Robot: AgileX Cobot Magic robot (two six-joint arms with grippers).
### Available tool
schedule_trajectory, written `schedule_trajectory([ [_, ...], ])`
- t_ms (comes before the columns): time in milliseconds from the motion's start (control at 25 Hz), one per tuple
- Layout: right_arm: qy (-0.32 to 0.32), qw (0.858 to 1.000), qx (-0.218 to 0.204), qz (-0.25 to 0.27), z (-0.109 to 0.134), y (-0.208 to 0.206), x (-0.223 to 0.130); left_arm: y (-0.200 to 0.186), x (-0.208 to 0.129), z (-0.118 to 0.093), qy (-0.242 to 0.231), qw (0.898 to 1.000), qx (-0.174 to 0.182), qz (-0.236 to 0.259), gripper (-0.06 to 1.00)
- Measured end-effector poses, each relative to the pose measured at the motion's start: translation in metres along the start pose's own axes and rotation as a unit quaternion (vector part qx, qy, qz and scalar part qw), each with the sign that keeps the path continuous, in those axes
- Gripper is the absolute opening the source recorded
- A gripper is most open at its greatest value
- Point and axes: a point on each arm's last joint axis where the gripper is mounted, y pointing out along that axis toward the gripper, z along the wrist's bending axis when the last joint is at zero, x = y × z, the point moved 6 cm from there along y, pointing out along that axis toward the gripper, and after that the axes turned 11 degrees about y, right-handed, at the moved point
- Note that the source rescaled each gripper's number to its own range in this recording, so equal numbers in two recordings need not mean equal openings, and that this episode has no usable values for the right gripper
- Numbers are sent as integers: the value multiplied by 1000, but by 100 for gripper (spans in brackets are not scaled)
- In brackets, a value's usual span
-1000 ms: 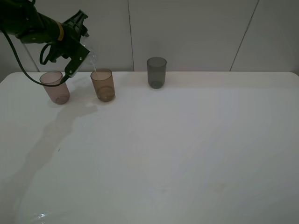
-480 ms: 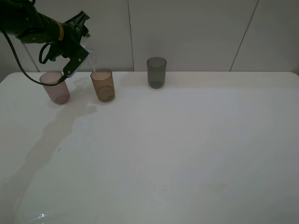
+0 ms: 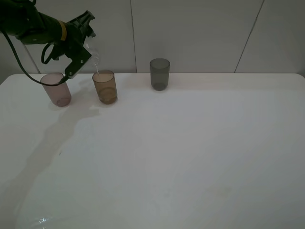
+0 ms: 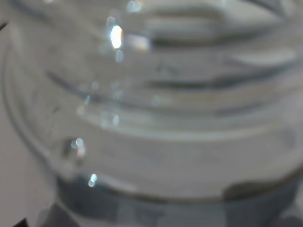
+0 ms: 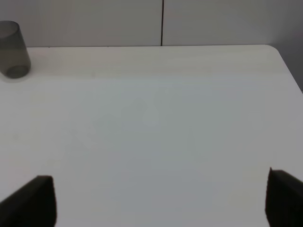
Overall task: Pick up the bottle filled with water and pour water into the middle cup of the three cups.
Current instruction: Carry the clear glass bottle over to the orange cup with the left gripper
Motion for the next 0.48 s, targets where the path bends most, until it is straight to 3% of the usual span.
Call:
schedule_trajectory([
  [240, 0, 1000, 0, 0, 0, 0, 0, 0, 0, 1, 39, 999, 2, 0, 1],
  [480, 0, 1000, 0, 0, 0, 0, 0, 0, 0, 3, 49, 999, 9, -1, 1],
])
